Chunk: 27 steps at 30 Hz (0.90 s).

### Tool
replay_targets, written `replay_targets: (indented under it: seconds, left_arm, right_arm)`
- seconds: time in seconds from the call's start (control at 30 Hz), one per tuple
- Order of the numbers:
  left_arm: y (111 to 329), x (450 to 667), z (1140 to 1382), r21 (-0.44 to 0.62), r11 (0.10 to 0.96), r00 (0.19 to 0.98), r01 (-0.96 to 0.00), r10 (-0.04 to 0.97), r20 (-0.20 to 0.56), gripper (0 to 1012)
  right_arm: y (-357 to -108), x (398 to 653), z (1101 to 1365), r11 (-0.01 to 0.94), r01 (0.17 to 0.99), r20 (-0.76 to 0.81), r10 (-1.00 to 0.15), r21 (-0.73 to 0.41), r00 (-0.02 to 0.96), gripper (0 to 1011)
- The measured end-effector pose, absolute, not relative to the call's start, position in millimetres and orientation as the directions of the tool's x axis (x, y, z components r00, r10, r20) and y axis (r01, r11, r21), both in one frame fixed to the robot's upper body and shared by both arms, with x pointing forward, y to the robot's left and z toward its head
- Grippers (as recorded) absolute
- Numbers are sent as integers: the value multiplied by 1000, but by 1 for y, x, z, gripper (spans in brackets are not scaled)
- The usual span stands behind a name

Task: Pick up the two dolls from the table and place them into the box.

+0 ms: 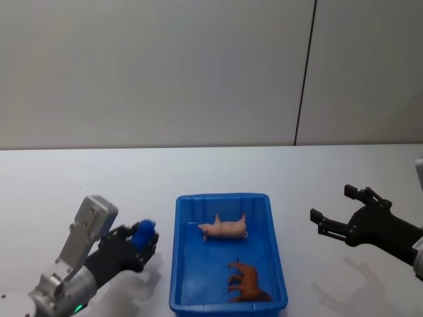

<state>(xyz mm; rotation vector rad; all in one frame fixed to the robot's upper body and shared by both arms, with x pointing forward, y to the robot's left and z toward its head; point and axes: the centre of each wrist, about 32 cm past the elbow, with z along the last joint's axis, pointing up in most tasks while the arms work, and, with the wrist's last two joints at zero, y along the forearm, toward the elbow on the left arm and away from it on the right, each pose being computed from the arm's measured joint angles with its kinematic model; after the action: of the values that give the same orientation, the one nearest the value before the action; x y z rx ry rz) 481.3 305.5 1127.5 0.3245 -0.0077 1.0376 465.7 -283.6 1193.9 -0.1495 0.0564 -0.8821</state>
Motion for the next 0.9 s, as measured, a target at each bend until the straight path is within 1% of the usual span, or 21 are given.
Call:
replay_targets:
  seconds: [0.07,0.1,0.2,0.3,0.33,0.43,0.47,0.53,0.6,0.63,0.67,0.7,0.73,0.8,0.83,0.9]
  left_arm:
    - [300,485,1135,232,473,515,-850,839,174,434]
    - [300,485,1135,232,473,515,-850,839,174,429]
    - [289,493,1147,185,491,521,-851,830,196,398]
    - [278,499,1155,149,508,529,-848,821,214,391]
    - [275,501,1158,139,514,532,-846,818,218,443]
    - [267,505,1164,117,530,542,-840,809,228,506]
    - [260,508,1168,102,542,550,-834,802,232,565]
    - [251,512,1173,83,558,560,-826,794,236,615]
    - [247,513,1175,73,566,565,-821,790,238,699]
    - [245,514,1176,69,570,568,-819,787,239,715]
    - [240,515,1178,61,577,573,-815,784,241,769]
    - [236,516,1180,52,584,577,-810,780,242,794]
    - [236,516,1180,52,584,577,-810,780,242,812]
    - [231,517,1183,41,591,582,-806,776,245,885]
    - [230,517,1184,37,594,583,-804,774,246,885]
    - [226,518,1187,27,599,586,-800,771,248,964]
  right_arm:
    - [-284,466,1194,626,765,13,-773,-154,635,1001]
    - [-284,466,1194,626,765,12,-773,-154,635,1001]
    - [-284,466,1194,626,765,13,-773,-154,635,1001]
    - [-284,466,1194,626,765,13,-773,-154,635,1001]
    - [-284,466,1194,626,765,13,-773,-154,635,1001]
    - [-284,466,1194,626,765,13,-773,-154,635,1001]
    - [-284,466,1194,626,765,12,-773,-154,635,1001]
    - [-284,466,1194,626,765,13,-773,-154,635,1001]
    - [-284,466,1194,626,765,12,-773,-154,635,1001]
    - [-284,466,1194,626,765,12,-773,-154,635,1001]
    - [-284,466,1194,626,765,13,-773,-154,635,1001]
    - [-284,466,1194,626,765,13,-773,-154,635,1001]
    - [-284,466,1194,626,765,13,-773,-154,635,1001]
    - [-284,466,1194,626,765,12,-773,-154,635,1001]
    - [-284,466,1194,626,765,13,-773,-154,635,1001]
    - [-284,466,1194,626,765,13,-773,-154,635,1001]
